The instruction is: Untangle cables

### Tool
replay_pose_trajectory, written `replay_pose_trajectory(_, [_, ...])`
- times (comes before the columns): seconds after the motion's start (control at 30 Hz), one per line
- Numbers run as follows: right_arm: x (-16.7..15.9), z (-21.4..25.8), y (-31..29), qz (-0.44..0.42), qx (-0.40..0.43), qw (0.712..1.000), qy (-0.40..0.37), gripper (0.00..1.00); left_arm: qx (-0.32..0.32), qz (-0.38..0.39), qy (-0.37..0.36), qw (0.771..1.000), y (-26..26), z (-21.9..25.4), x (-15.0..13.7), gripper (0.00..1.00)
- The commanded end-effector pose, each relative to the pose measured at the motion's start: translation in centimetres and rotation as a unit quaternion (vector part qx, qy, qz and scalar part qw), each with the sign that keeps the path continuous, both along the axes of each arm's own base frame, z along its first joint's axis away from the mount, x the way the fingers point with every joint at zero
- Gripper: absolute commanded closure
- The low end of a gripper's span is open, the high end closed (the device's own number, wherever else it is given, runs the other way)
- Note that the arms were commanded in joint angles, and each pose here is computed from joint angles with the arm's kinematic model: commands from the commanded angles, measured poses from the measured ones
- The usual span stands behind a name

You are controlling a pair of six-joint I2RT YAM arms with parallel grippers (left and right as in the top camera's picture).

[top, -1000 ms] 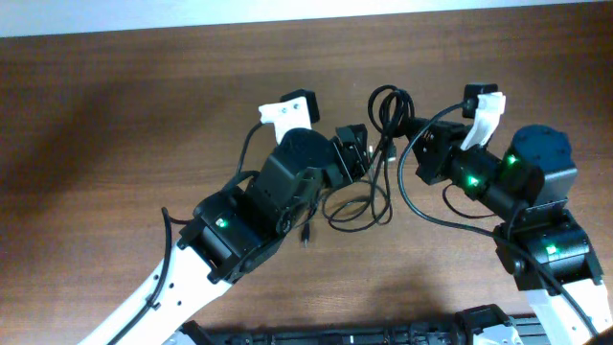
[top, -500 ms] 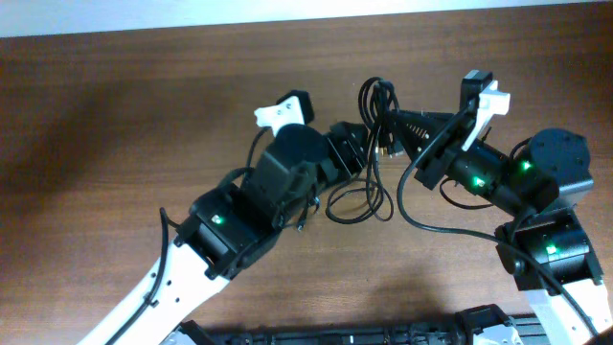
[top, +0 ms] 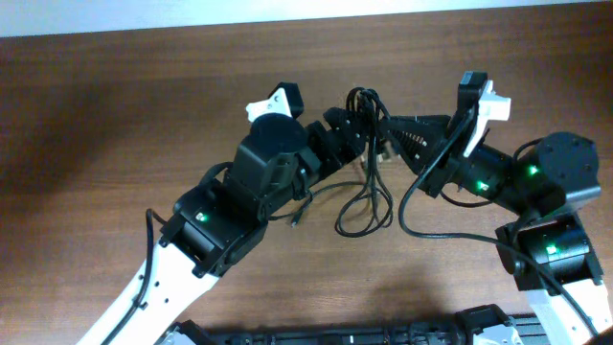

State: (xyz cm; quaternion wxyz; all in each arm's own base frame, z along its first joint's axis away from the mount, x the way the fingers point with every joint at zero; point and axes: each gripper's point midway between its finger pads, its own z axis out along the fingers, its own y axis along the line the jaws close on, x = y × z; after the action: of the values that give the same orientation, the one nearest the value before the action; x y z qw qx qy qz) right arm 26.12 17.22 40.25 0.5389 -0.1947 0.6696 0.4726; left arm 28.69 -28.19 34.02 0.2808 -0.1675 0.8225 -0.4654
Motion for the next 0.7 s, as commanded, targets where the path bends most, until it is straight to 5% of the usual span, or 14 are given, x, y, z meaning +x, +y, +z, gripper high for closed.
replay_pose_trajectory(0.0, [-1.2, 1.0, 0.4, 0.032, 0.003, 0.999, -0.02, 0.96, -0.03, -0.029, -0.01, 0.999, -0.6, 2.2, -1.0, 0.17])
replay_pose_trajectory(0.6, [-1.9, 3.8, 0.6, 0.05, 0.055, 0.997, -0.026, 0.96, -0.034, -0.042, -0.006, 0.999, -0.8, 2.2, -1.4, 0.23])
replay_pose_trajectory(0.67, [-1.9, 3.8, 0.6, 0.051, 0.06, 0.997, -0.019, 0.96, -0.034, -0.042, -0.006, 0.999, -0.8, 2.2, -1.4, 0.3])
